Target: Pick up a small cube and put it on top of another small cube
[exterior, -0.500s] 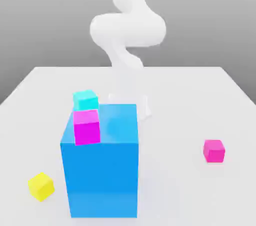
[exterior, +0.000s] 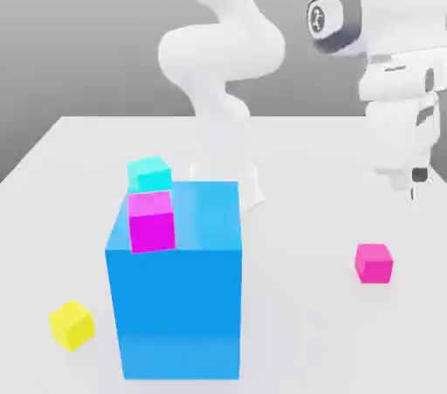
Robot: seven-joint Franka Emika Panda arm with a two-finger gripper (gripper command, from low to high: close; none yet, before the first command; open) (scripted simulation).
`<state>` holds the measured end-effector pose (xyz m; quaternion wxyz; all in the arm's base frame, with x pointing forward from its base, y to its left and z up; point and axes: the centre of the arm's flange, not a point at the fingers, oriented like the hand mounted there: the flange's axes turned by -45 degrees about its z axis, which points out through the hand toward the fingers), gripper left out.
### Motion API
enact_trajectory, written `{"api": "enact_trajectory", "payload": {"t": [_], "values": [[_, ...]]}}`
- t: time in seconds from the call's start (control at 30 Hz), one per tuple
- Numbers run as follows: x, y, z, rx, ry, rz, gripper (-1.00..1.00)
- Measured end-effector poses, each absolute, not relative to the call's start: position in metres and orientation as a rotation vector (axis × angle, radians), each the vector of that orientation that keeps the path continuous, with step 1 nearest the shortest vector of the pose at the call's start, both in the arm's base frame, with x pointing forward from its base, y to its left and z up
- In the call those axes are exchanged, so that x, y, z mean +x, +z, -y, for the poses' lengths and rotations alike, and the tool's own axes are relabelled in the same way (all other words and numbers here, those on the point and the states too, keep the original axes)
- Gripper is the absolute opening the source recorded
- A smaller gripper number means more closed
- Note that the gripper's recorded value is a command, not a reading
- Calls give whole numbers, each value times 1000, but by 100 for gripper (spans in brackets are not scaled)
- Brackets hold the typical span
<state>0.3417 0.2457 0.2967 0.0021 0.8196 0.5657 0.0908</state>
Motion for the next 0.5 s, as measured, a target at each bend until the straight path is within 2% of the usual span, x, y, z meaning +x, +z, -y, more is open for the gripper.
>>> {"api": "enact_trajectory", "payload": {"t": [0.17,0.37,0.4,0.5], "values": [[261,201,-271,2250,33,-2190,0],[255,141,-267,2226,1,-2219,0],[254,133,-267,2225,0,-2219,-100],[254,133,-267,2225,0,-2219,-100]]}}
